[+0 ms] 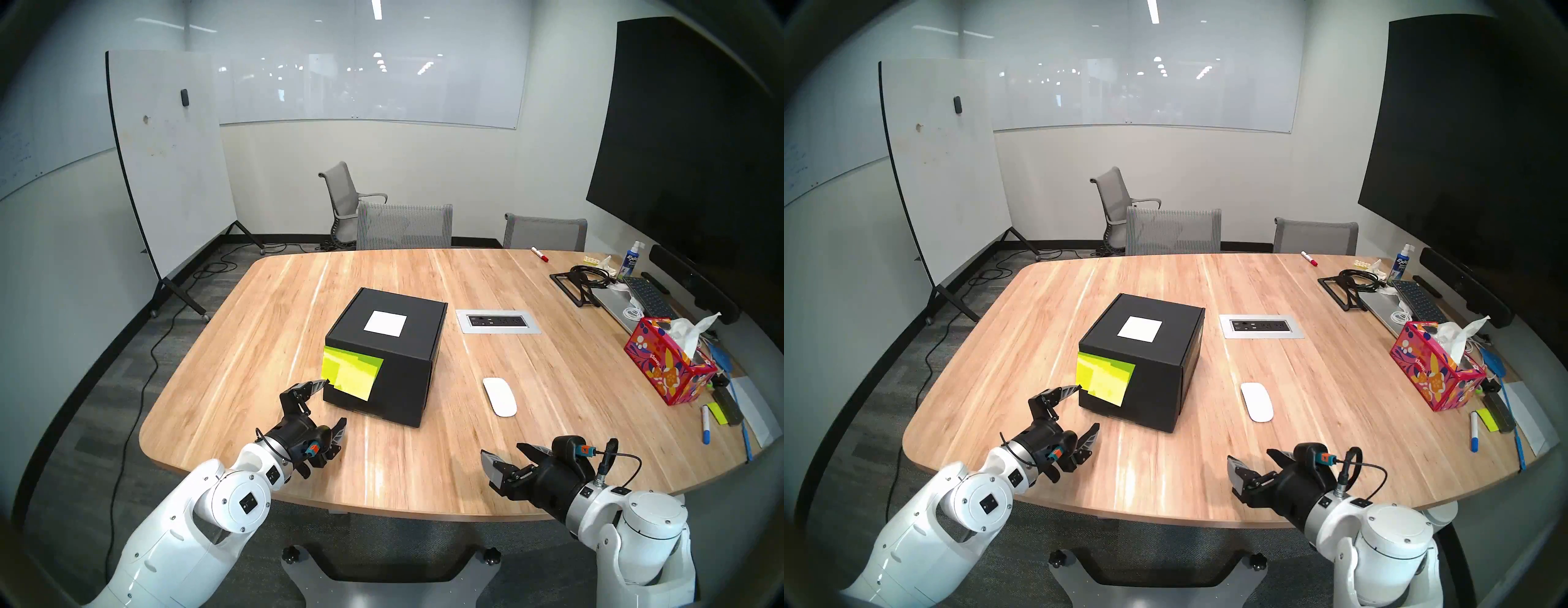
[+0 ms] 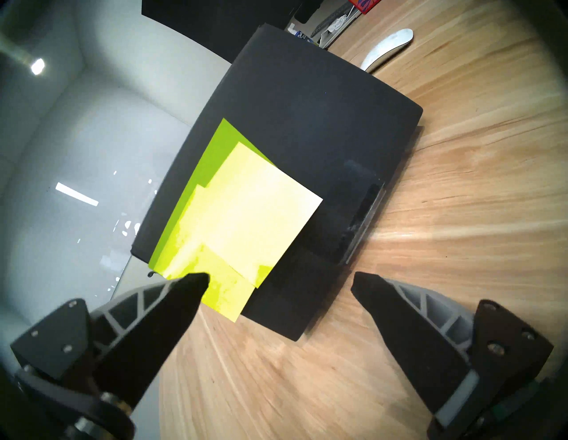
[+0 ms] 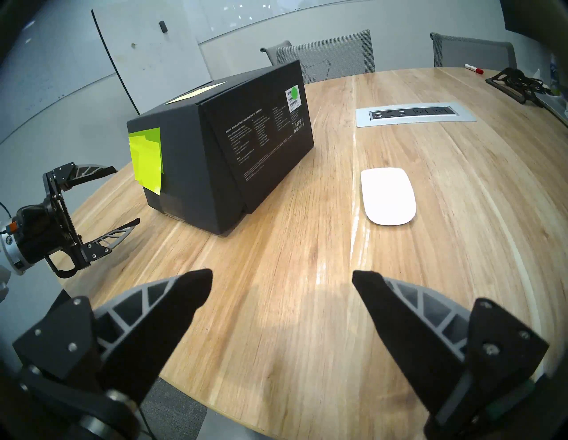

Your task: Open the box and place the mouse inside

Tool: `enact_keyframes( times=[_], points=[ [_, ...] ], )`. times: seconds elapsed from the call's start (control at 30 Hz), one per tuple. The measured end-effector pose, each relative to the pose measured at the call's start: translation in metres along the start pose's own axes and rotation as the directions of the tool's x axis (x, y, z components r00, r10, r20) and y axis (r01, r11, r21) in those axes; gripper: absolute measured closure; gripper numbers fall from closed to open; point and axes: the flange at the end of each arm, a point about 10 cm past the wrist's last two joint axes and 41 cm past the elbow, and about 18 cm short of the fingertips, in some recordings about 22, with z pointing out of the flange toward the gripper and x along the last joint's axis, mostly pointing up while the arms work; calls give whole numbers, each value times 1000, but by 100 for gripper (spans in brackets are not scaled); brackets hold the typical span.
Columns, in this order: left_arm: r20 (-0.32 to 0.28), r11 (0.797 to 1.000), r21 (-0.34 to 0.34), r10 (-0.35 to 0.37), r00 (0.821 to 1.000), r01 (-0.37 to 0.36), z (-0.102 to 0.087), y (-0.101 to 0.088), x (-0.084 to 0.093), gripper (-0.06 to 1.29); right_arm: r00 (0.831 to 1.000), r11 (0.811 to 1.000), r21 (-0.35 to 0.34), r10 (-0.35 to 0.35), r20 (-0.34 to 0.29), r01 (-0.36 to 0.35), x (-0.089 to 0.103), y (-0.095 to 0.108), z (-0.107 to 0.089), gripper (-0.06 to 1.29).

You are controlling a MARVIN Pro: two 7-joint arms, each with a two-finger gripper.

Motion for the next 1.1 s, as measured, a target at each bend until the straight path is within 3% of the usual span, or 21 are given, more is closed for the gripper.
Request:
enact_keyframes(
  times=[0.3,1.1],
  points=[
    [13,999,-26,47,999,-47,8,-1,-10,-3,1000,1000,1,1,-1,-1,0,0,0,0],
    [-32,986,75,151,988,-149,23,-17,-11,-3,1000,1000,2,2,-2,-2,0,0,0,0]
  ],
)
